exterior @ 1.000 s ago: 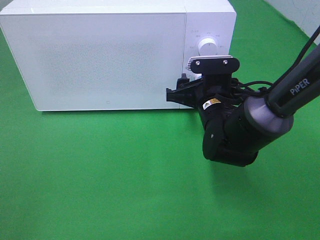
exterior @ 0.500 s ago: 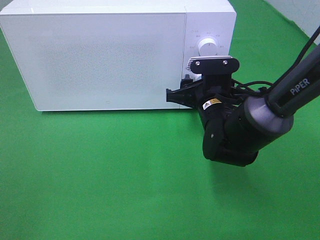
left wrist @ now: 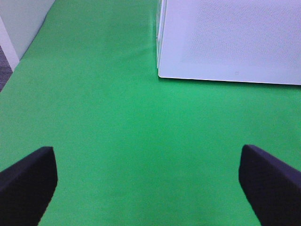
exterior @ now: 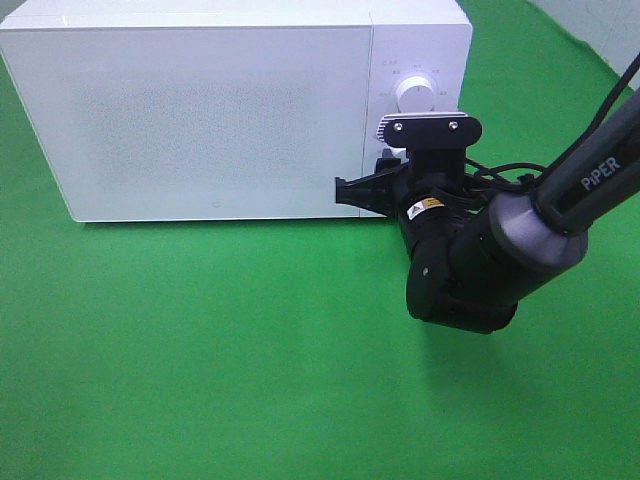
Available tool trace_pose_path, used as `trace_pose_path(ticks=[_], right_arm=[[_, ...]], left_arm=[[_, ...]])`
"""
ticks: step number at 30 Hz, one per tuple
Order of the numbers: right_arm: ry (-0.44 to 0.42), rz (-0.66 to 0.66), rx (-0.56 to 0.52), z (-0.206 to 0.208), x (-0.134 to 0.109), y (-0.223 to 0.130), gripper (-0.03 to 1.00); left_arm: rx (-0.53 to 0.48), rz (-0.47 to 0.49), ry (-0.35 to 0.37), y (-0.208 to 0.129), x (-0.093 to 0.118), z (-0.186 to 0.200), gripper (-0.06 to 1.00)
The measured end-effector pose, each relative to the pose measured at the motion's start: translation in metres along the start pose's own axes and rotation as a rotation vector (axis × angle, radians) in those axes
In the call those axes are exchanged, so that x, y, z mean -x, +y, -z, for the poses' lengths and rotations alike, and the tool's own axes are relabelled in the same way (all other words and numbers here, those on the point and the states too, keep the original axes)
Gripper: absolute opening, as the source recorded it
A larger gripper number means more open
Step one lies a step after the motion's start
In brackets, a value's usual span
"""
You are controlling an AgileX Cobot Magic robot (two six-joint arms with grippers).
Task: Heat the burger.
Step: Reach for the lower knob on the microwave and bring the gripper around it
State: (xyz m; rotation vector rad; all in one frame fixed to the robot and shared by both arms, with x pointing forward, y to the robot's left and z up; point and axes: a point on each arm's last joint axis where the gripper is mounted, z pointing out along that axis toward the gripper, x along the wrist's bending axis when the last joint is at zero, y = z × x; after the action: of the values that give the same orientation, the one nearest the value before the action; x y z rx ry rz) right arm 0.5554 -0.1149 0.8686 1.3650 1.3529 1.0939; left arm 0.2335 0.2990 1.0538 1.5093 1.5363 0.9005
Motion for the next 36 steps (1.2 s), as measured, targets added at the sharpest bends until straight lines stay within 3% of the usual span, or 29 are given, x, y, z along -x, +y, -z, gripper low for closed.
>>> trace_pose_path(ticks=[11,13,16,18,21,23,24,25,27,30,33,35,36], right_arm=[[0.009,-0.069,0.001,0.0005,-0.0004,-0.0003,0.41],[0.022,-0.214,0.002,0.0004,-0.0004,-0.0003,0.41],[0.028,-0.267,0.004,0.0004,-0.0005,-0.0002,0.41],[0.049,-0.484,0.003,0.0006,0.0006,-0.0005,0.41],[0.053,-0.551,0.001,0.0008,0.0009,-0.0012,0.41],[0.065,-0.798,-0.006,0.0008,0.0011,-0.0011,0.41],[0.065,-0.798,-0.006,0.0008,0.0011,-0.0011,0.41],[0.068,-0.915,-0.011,0.0008,0.0008,-0.0014,0.42],[0.069,-0.960,-0.013,0.0008,0.0007,-0.0014,0.42],[0.070,-1.169,-0.018,0.0007,0.0007,-0.0017,0.42],[0.070,-1.205,-0.020,0.0007,0.0007,-0.0020,0.42],[0.074,-1.349,-0.020,0.0005,0.0007,-0.0026,0.42],[0.074,-1.349,-0.020,0.0005,0.0007,-0.0026,0.42]], left_arm=[[0.000,0.000,0.000,0.0000,0.0000,0.0000,0.97],[0.000,0.000,0.000,0.0000,0.0000,0.0000,0.97],[0.000,0.000,0.000,0.0000,0.0000,0.0000,0.97],[0.000,0.000,0.000,0.0000,0.0000,0.0000,0.97],[0.000,0.000,0.000,0.0000,0.0000,0.0000,0.97],[0.000,0.000,0.000,0.0000,0.0000,0.0000,0.97],[0.000,0.000,0.000,0.0000,0.0000,0.0000,0.97],[0.000,0.000,0.000,0.0000,0.0000,0.0000,0.97],[0.000,0.000,0.000,0.0000,0.0000,0.0000,0.97],[0.000,0.000,0.000,0.0000,0.0000,0.0000,0.97],[0.000,0.000,0.000,0.0000,0.0000,0.0000,0.97],[0.000,0.000,0.000,0.0000,0.0000,0.0000,0.97],[0.000,0.000,0.000,0.0000,0.0000,0.0000,0.97]])
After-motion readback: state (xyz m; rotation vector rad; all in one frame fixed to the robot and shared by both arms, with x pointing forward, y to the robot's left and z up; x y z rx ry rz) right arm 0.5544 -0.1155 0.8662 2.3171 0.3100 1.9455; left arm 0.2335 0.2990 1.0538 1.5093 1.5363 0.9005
